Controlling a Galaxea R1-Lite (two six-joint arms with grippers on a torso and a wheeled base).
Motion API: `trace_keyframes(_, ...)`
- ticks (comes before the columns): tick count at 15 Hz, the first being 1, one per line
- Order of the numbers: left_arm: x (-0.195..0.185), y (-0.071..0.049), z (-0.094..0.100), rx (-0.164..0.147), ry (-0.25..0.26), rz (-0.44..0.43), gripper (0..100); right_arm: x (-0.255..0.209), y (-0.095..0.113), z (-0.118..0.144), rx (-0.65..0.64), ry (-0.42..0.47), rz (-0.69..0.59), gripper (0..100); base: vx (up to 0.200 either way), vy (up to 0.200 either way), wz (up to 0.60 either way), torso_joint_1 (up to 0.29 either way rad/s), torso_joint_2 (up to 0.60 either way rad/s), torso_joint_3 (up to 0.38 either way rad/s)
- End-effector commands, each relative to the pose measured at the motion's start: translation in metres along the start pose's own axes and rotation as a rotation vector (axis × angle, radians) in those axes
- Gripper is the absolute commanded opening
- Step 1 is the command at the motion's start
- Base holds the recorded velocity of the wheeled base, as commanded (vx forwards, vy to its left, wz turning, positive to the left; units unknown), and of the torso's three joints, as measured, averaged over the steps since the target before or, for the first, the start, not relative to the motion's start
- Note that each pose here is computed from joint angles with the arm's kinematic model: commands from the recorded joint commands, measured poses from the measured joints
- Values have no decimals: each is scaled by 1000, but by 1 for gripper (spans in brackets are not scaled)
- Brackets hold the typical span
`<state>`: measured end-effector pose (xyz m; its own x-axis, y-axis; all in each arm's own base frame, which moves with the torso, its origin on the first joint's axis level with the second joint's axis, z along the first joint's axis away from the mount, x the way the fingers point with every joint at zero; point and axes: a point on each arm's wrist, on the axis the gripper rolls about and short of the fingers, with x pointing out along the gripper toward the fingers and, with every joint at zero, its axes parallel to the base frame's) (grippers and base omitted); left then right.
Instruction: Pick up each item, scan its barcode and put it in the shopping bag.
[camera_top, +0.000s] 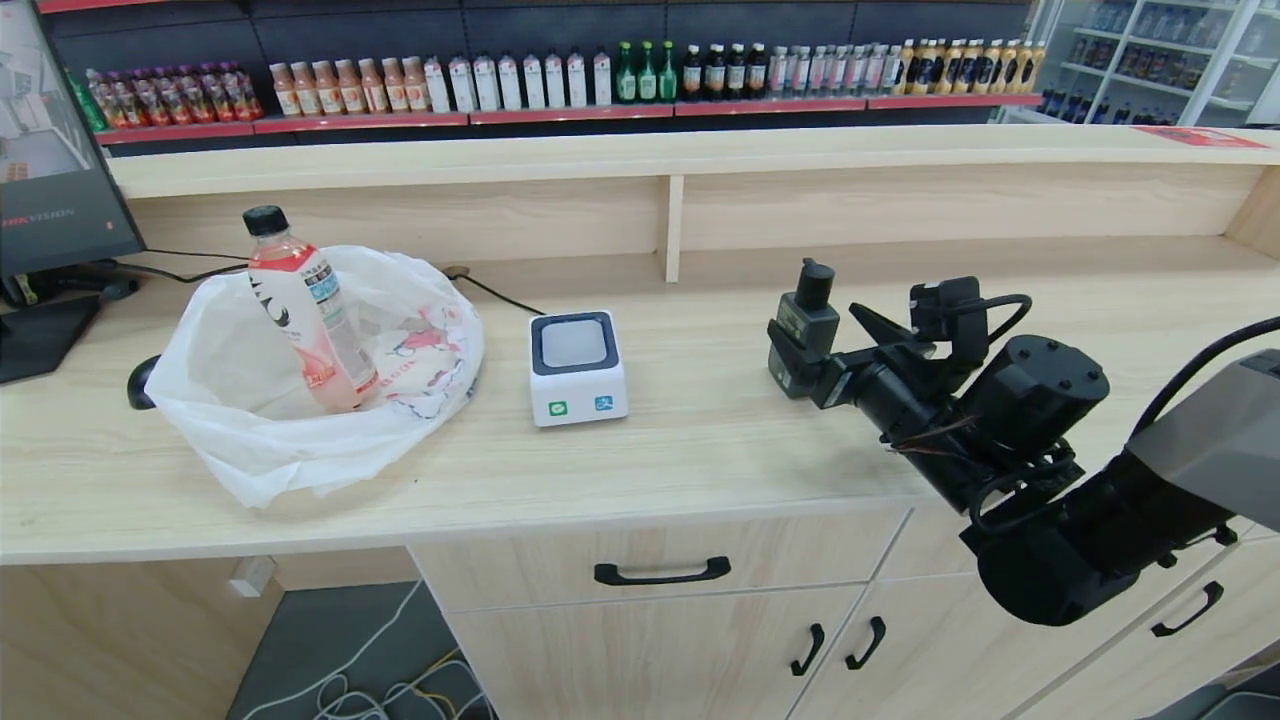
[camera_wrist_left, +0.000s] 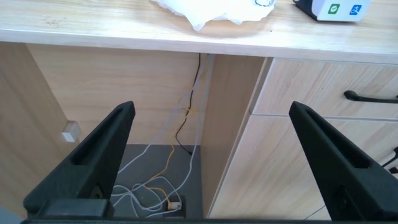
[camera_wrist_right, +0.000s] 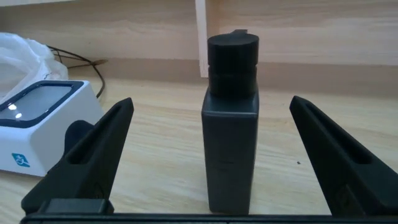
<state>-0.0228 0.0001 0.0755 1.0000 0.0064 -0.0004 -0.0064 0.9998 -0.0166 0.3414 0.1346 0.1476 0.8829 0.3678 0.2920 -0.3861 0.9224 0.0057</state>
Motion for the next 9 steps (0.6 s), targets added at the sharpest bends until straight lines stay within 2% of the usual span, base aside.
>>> trace_keyframes(1,0,0,0,0,0,1,100,7,0,-3,12,11,5,100,0,0,0,0,0,0)
trace_keyframes(9,0,0,0,0,0,1,100,37,-1,6,53,68,52,100,0,0,0,0,0,0)
